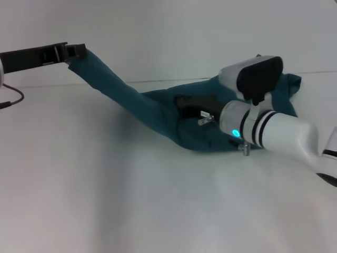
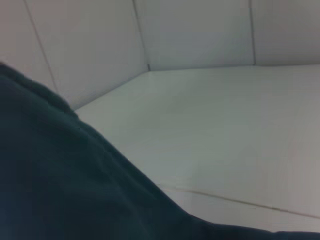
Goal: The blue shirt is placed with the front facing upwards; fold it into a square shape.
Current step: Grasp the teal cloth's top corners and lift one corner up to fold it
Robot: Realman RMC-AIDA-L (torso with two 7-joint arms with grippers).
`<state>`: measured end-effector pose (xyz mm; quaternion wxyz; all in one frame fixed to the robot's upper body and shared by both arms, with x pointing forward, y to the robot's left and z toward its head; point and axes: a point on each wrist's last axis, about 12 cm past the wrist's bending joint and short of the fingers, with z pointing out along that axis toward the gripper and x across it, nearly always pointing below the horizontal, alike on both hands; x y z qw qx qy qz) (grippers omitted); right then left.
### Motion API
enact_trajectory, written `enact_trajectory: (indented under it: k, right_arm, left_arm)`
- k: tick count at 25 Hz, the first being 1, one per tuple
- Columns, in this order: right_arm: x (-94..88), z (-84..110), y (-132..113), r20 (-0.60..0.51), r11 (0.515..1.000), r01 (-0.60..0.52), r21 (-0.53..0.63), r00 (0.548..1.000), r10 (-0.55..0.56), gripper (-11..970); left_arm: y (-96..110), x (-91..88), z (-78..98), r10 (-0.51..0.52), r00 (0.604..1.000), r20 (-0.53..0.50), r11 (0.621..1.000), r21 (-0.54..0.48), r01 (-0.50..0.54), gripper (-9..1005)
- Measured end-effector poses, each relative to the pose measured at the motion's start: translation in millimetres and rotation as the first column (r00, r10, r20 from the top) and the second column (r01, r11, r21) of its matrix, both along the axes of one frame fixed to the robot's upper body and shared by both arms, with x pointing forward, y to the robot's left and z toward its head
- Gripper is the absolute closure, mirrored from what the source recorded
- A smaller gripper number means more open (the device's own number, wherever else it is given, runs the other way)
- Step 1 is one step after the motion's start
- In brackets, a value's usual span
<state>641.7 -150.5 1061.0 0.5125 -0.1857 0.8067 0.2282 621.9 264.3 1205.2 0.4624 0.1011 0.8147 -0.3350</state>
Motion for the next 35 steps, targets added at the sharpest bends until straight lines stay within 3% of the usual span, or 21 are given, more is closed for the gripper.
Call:
enact_trajectory:
  k: [8,11,18,22,29,35]
  right_arm:
    - [-6.7,3.6,32.2,-0.019,0.994,-0.105,0.012,0.994,0.106,960]
    - [-8.6,3.0,33.8,-0.025,0.994,-0.098,0.038,0.995,0.099,960]
    - [-19.9,-10.0,-26.3,-0.010,0.968,0.110,0.227,0.994,-0.111,959]
    - [-21.6,-14.9,-36.2,-0.017,0.965,0.150,0.213,0.989,-0.150,959]
    - [-13.3,-9.2,1.9,-0.052,0.992,0.049,0.120,0.998,-0.043,959]
    - [-19.4,-4.8,39.4,-0.072,0.993,-0.080,0.092,0.994,0.086,958]
  left_arm:
    - [-10.3,2.8,8.3,-0.041,0.998,0.046,0.999,-0.017,0.042,979]
    - [-13.1,3.7,10.1,-0.053,0.997,0.055,0.998,-0.021,0.054,979]
    - [-11.1,2.4,11.5,-0.059,0.997,0.057,0.998,-0.022,0.060,979]
    - [-12.0,2.7,14.3,-0.064,0.996,0.067,0.997,-0.029,0.066,979]
    - [-18.0,1.1,23.9,-0.104,0.989,0.109,0.992,-0.061,0.111,980]
    - [-20.6,0.0,27.1,-0.120,0.985,0.124,0.990,-0.063,0.129,979]
